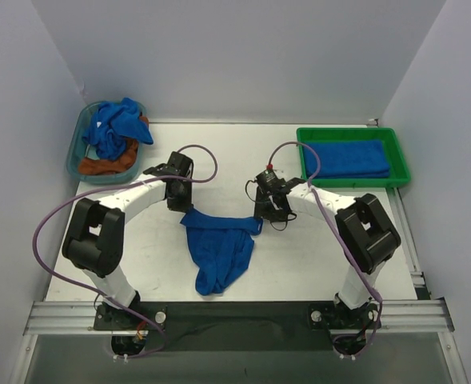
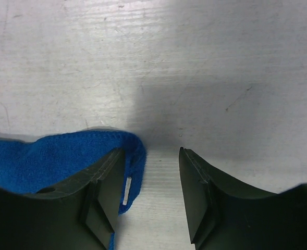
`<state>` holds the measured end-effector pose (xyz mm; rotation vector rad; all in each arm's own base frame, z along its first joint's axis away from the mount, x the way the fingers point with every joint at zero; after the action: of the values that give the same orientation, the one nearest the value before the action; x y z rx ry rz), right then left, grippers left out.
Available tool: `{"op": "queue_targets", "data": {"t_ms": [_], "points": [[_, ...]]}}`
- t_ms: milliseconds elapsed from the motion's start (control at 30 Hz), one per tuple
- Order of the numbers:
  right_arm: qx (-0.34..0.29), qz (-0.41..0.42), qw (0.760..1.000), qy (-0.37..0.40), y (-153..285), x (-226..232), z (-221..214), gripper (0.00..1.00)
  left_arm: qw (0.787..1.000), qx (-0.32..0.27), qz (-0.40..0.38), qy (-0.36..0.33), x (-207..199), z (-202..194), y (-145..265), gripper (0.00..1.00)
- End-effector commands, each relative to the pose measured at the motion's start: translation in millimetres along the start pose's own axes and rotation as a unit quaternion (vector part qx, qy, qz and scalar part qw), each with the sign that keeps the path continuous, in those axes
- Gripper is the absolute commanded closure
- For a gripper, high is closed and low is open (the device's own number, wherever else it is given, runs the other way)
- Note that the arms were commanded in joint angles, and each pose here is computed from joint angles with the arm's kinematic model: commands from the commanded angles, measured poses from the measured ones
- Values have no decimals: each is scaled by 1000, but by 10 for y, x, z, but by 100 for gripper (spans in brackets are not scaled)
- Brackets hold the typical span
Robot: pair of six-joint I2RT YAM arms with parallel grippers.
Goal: Fold and stack the towels
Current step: Flatten out the crumpled towel
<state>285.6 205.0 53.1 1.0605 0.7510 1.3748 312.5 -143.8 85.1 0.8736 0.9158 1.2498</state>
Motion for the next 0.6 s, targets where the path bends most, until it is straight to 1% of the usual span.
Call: {"op": "queue_targets", "data": {"t_ms": [0,100,267,367,433,567], "points": [[-12,-40,999,-9,-15,-93,34,55,999,-30,-13,-6,-32,121,162,100],[-4,-40,999,-7,-70,-79,2,60,999,-32,-11,-5,-25,128,171,100],[8,-38,999,6,-122,-26,-99,65,999,-34,-7,-7,-14,130,176,100],[19,-40,999,9,-151,-38,-175,70,999,-34,-5,-8,-9,133,169,100],[25,-40,999,8,-160,-47,-212,71,999,-36,-2,-11,10,135,179,100],[37,-52,998,8,-196,-120,-292,73,998,-45,32,-10,148,164,218,100]]}}
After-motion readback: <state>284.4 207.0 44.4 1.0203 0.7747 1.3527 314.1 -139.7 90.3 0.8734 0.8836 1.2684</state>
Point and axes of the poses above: each gripper's point midway between its finger pads, its own y axis back along the fingers, its own x axis along the line the jaws close on, z = x × y, the point moved 4 cm from there along y, back along the fingers, and after that the axes turned 3 degrees about -y, right-handed, at the moved point
